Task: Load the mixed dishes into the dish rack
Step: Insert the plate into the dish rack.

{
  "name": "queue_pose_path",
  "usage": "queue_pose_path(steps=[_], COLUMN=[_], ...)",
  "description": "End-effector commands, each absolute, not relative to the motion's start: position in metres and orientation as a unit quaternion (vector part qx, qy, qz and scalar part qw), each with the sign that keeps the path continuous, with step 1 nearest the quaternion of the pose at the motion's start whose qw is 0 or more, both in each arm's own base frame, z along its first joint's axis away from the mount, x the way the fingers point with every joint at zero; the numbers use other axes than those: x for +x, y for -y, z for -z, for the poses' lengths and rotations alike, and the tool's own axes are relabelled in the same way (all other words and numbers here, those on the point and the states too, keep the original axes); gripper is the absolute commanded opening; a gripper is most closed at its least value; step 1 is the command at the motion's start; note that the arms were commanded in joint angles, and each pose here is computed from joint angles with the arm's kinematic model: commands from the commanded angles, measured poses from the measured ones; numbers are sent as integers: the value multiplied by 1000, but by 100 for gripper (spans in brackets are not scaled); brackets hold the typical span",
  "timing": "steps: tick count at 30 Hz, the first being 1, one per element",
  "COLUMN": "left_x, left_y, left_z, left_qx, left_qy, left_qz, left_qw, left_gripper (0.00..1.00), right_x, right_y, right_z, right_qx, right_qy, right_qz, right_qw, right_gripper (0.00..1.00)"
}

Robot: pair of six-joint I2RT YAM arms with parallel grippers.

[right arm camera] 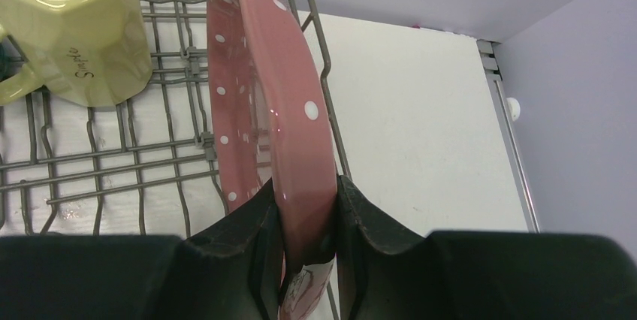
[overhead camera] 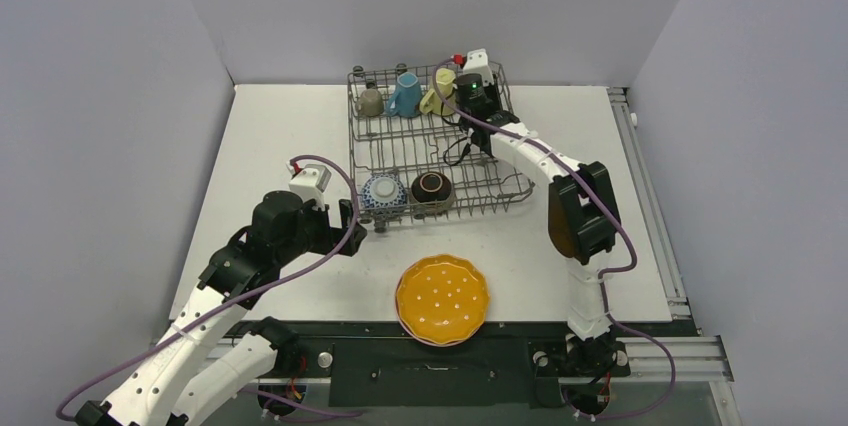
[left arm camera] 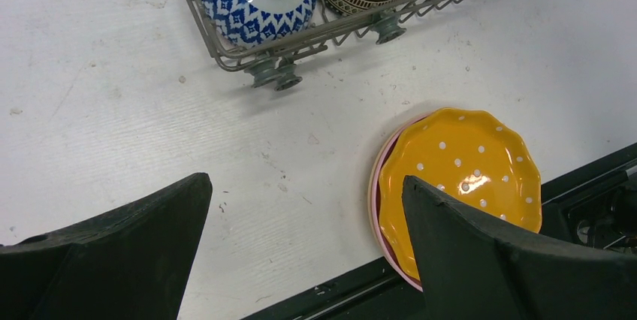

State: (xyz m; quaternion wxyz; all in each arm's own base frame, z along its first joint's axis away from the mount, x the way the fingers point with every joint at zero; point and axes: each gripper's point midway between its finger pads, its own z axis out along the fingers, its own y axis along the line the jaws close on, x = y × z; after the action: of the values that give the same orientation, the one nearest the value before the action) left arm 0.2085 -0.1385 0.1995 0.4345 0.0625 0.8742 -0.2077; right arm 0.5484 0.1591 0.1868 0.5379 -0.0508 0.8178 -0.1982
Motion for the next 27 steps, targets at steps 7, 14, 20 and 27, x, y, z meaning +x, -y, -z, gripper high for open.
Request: queue_pose_path(steps=[7, 14, 20, 27], left_x=[212, 213, 213, 211], left_y=[140, 139, 139, 141], left_z=[-209, -210, -211, -212], left_qx=[66, 63, 62, 66], left_qy=[-862, -862, -861, -860], left_qz=[218, 217, 217, 226], left_qw=[452, 453, 455, 453], left_gripper=[96, 96, 96, 96], right_x=[534, 517, 504, 496], right_y=[-156, -156, -153, -155], right_z=[-226, -212, -195, -183], right_qx=[39, 57, 78, 91], right_qy=[-796, -797, -798, -805], right_qz=[169, 191, 196, 185], right_qw=[580, 571, 564, 556], right_gripper=[0, 0, 0, 0])
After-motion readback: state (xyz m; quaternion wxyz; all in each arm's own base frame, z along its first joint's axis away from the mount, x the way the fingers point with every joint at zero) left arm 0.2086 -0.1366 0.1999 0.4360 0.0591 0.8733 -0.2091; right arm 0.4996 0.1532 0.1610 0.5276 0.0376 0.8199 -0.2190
